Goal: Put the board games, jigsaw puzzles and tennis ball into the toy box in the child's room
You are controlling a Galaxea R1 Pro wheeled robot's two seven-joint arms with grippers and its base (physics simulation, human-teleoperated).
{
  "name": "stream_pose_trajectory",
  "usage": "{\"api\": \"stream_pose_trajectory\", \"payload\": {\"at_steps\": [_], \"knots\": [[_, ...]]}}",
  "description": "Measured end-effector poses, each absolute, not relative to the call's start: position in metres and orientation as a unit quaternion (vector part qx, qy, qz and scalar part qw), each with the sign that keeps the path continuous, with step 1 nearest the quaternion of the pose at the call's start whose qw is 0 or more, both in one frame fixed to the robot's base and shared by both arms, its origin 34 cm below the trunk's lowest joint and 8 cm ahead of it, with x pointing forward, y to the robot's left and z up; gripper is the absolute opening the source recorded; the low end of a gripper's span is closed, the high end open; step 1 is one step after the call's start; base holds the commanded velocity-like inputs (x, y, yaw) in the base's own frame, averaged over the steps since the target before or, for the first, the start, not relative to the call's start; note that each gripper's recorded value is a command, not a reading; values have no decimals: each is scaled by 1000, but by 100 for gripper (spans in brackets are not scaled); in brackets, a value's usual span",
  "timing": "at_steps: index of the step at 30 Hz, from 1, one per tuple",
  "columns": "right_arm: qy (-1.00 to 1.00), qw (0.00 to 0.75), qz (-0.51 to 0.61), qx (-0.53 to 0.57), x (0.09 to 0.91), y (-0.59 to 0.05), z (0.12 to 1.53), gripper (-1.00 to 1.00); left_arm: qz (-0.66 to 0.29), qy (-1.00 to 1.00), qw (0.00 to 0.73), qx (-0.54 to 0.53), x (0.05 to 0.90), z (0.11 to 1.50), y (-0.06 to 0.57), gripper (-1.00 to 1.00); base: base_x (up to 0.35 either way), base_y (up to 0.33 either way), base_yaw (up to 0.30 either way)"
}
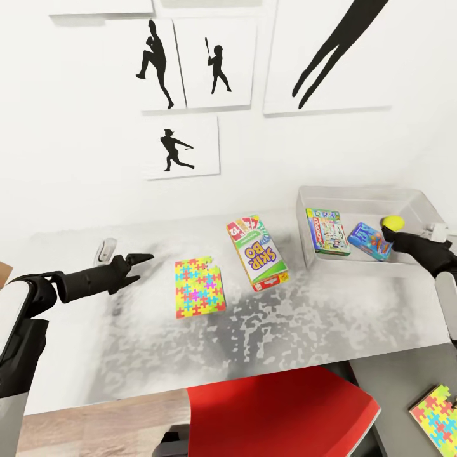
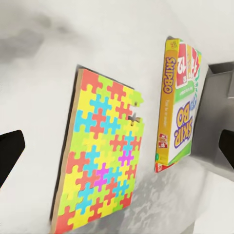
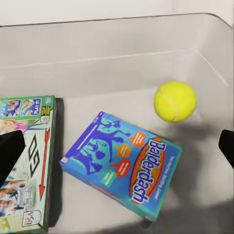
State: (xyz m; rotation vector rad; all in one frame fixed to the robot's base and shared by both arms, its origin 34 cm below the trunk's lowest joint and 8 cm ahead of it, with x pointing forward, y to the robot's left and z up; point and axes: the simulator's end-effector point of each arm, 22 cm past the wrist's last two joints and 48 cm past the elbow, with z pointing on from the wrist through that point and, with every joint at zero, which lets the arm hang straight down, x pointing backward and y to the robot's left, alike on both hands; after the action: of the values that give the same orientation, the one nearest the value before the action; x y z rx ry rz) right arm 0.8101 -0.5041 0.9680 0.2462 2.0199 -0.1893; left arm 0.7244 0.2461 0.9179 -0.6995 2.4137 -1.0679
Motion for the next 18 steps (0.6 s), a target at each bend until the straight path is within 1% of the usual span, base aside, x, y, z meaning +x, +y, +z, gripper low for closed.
{"api": "stream_pose_trajectory", "payload": {"at_steps": [6, 10, 14, 18], "knots": [[828, 547, -82, 99, 797, -504, 998, 100, -382, 866, 203, -251, 724, 917, 245, 100, 0, 0, 0], [827, 546, -87, 106, 773, -518, 999, 100, -387, 864, 205, -249, 725, 920, 244, 100, 0, 0, 0], [833, 537, -76, 106, 762, -520, 995, 100, -415, 851, 212, -243, 727, 930, 236, 100, -2, 0, 0], [841, 526, -70, 109, 758, -519, 990, 100, -423, 847, 213, -242, 728, 932, 234, 100, -218, 0, 0]]}}
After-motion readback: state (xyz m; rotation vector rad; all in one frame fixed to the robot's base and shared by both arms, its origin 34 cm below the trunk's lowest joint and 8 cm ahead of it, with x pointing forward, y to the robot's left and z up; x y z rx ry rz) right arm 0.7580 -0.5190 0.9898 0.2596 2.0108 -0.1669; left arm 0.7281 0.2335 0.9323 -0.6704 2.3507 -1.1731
